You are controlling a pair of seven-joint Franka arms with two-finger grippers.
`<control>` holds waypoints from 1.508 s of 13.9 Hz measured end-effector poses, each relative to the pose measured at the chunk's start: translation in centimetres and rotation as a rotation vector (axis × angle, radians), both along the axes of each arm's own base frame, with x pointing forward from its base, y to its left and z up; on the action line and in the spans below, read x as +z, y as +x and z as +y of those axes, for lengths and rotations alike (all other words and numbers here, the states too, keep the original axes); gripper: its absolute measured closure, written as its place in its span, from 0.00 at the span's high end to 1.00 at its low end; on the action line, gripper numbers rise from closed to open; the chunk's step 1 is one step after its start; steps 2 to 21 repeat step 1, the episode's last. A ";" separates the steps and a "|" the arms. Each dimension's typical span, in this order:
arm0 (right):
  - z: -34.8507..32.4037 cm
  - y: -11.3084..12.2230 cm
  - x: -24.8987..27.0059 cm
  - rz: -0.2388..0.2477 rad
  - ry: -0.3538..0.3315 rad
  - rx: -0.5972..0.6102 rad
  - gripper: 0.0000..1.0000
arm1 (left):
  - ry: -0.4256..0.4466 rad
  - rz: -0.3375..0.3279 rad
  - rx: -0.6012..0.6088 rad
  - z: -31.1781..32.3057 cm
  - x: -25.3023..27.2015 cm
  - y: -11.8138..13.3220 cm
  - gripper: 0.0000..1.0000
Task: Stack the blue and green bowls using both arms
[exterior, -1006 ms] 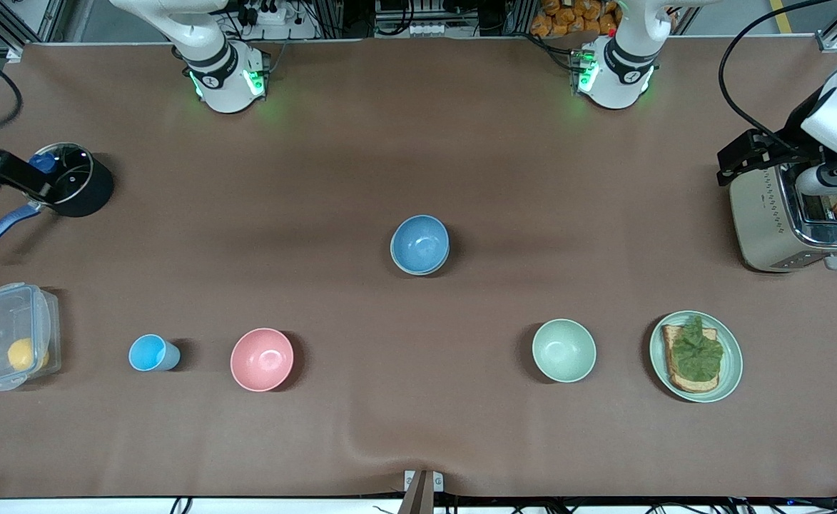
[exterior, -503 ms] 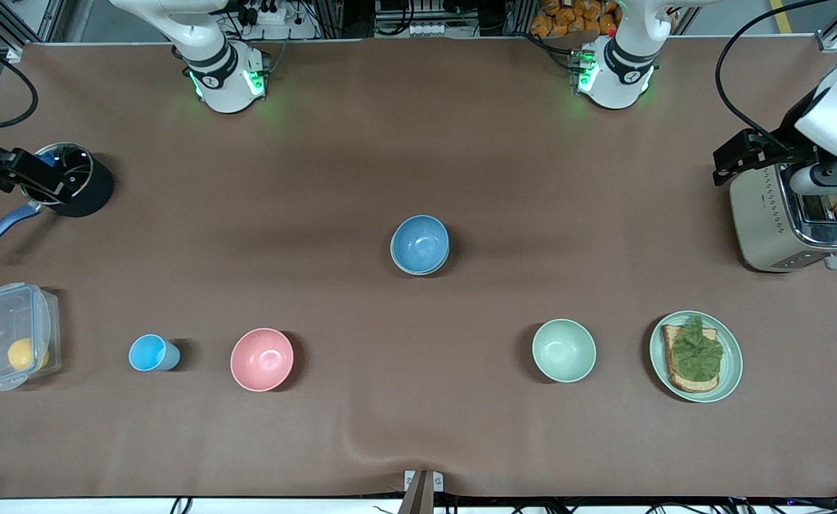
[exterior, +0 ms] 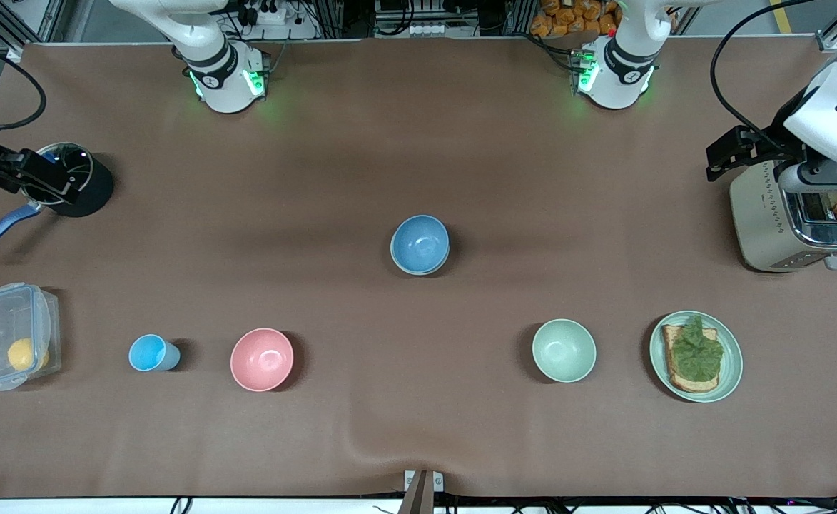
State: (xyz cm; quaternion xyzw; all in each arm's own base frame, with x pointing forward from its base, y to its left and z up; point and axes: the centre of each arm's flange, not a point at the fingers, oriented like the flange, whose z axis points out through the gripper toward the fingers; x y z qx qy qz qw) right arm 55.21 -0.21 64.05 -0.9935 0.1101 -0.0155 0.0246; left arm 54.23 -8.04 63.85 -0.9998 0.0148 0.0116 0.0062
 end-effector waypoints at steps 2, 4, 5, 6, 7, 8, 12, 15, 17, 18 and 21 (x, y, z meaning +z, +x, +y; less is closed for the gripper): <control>0.0 0.0 0.0 0.000 0.000 0.001 1.00 | 0.000 0.000 0.000 0.0 0.0 0.0 1.00; 0.0 0.0 0.0 0.000 0.000 0.001 1.00 | 0.000 0.000 0.000 0.0 0.0 0.0 1.00; 0.0 0.0 0.0 0.000 0.000 0.001 1.00 | 0.000 0.000 0.000 0.0 0.0 0.0 1.00; 0.0 0.0 0.0 0.000 0.000 0.001 1.00 | 0.000 0.000 0.000 0.0 0.0 0.0 1.00; 0.0 0.0 0.0 0.000 0.000 0.001 1.00 | 0.000 0.000 0.000 0.0 0.0 0.0 1.00; 0.0 0.0 0.0 0.000 0.000 0.001 1.00 | 0.000 0.000 0.000 0.0 0.0 0.0 1.00; 0.0 0.0 0.0 0.000 0.000 0.001 1.00 | 0.000 0.000 0.000 0.0 0.0 0.0 1.00; 0.0 0.0 0.0 0.000 0.000 0.001 1.00 | 0.000 0.000 0.000 0.0 0.0 0.0 1.00; 0.0 0.0 0.0 0.000 0.000 0.001 1.00 | 0.000 0.000 0.000 0.0 0.0 0.0 1.00; 0.0 0.0 0.0 0.000 0.000 0.001 1.00 | 0.000 0.000 0.000 0.0 0.0 0.0 1.00; 0.0 0.0 0.0 0.000 0.000 0.001 1.00 | 0.000 0.000 0.000 0.0 0.0 0.0 1.00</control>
